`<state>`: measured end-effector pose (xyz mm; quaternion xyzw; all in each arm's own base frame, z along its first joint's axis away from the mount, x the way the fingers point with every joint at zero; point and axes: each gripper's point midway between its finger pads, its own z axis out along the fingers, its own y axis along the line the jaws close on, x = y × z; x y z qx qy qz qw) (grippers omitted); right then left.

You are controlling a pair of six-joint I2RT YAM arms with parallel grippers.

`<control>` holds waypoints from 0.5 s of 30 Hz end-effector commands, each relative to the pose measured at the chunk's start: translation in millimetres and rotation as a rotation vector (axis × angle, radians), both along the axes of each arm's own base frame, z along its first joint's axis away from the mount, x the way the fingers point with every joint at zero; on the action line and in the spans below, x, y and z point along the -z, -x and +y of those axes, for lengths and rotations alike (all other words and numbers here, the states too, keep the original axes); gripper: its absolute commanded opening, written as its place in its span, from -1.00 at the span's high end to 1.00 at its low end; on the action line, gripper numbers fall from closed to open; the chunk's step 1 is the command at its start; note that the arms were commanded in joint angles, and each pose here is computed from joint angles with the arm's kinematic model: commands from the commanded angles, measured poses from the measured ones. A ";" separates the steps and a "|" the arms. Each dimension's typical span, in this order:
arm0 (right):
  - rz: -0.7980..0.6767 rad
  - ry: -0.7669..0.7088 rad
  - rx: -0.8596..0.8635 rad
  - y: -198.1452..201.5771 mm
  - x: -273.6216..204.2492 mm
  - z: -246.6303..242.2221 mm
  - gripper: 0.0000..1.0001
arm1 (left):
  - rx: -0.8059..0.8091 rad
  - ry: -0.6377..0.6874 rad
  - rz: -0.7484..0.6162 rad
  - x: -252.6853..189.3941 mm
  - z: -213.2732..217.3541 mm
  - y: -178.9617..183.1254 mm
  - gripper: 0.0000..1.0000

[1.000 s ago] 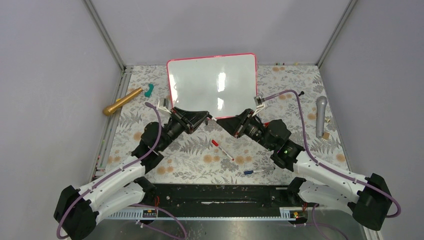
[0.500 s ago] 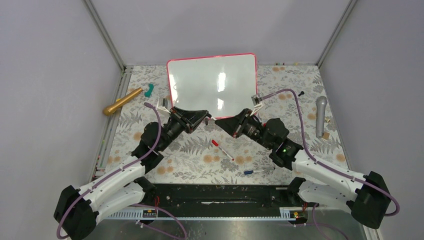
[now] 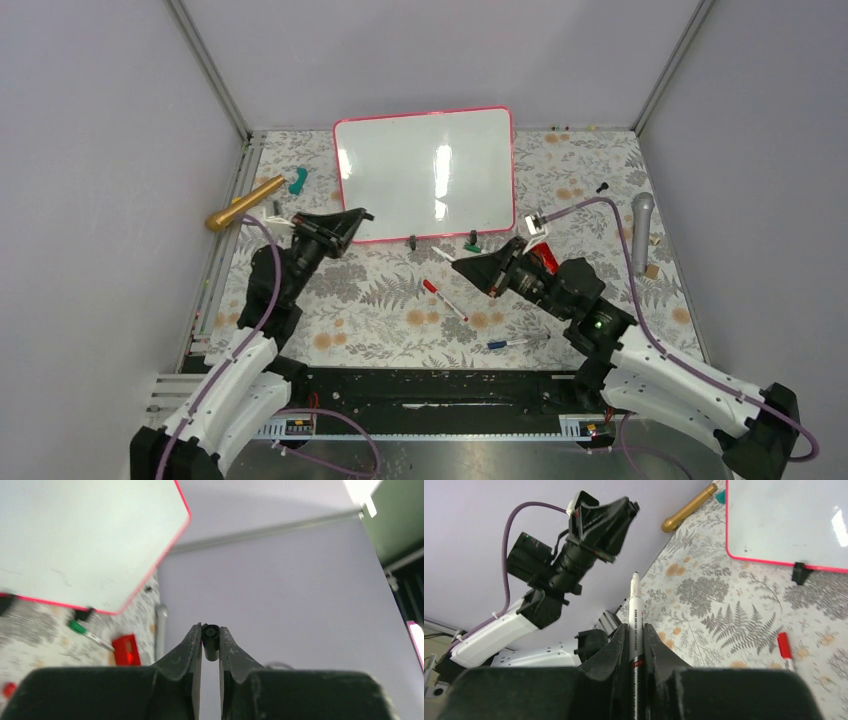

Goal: Write a sentence on the whiteboard
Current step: Open the pen cap from the whiteboard marker, then place the pen cap at the center of the board.

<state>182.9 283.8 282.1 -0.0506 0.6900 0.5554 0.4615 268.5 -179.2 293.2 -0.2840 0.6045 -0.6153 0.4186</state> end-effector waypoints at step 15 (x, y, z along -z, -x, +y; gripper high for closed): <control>0.015 0.389 0.074 18.3 73.4 -59.3 1.00 | 0.127 -0.630 0.324 164.1 37.5 43.2 1.00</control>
